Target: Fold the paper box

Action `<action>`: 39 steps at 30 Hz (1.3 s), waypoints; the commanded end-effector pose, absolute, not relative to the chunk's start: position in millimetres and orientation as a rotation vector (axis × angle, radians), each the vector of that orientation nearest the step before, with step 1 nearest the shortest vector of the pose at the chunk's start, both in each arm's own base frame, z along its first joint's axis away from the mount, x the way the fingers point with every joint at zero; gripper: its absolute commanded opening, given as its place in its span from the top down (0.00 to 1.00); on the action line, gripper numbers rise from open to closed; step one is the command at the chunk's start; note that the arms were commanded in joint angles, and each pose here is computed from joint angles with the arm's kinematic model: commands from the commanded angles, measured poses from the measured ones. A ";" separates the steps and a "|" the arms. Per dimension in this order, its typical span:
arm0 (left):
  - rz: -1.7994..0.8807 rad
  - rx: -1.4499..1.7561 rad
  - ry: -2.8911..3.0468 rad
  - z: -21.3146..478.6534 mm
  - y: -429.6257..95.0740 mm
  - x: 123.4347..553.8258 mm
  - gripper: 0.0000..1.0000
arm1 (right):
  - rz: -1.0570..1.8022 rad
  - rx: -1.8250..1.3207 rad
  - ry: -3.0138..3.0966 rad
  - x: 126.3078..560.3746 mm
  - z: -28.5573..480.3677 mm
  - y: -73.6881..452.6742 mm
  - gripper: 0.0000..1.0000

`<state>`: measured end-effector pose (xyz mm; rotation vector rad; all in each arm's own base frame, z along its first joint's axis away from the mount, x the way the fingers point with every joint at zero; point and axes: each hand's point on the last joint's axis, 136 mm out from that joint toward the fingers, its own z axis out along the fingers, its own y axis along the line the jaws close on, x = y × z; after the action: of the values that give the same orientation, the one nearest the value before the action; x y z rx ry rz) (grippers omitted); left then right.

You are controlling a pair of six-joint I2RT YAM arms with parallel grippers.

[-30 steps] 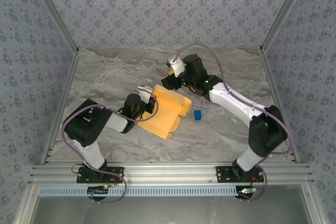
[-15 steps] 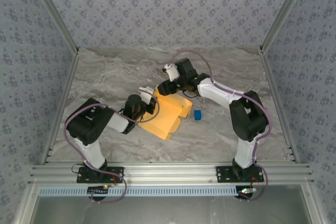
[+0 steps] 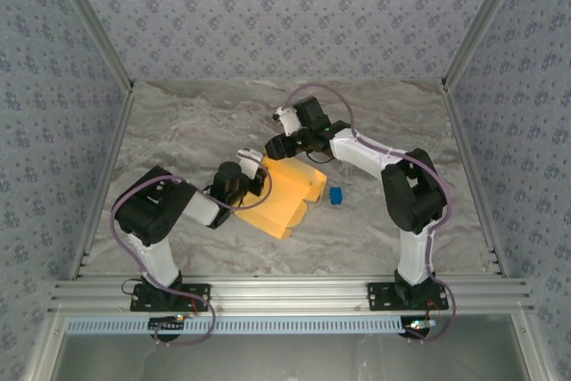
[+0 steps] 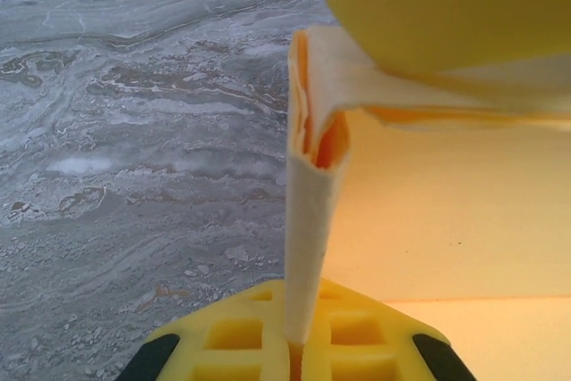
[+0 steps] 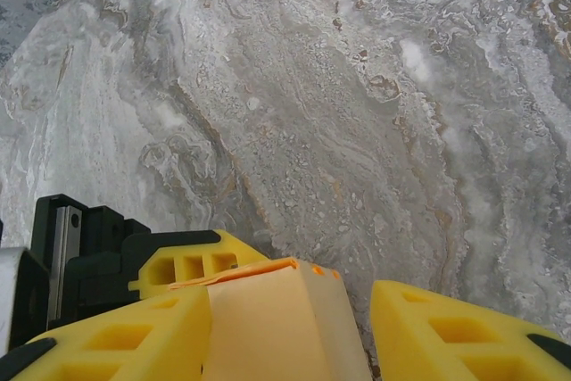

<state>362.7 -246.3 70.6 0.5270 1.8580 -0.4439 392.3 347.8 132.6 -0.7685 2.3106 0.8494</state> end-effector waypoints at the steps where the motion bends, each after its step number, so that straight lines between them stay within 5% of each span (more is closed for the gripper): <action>1: -0.490 0.570 1.785 84.6 -259.9 359.5 0.94 | 0.833 -0.741 2.399 391.5 113.3 342.4 0.49; 14: -0.485 0.566 1.785 84.6 -259.6 359.8 0.93 | 0.781 -0.741 2.437 392.1 101.7 338.2 0.51; 26: -0.475 0.549 1.795 83.9 -256.9 361.1 0.96 | 0.764 -0.637 2.284 403.7 185.9 306.2 0.47; 39: -0.403 0.263 1.880 93.4 -230.0 371.7 0.99 | 0.591 -0.388 2.410 333.3 186.2 239.2 0.40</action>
<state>364.7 -237.8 70.9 0.4056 1.8953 -0.4028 348.2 253.7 204.3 -0.4921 2.2972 0.6568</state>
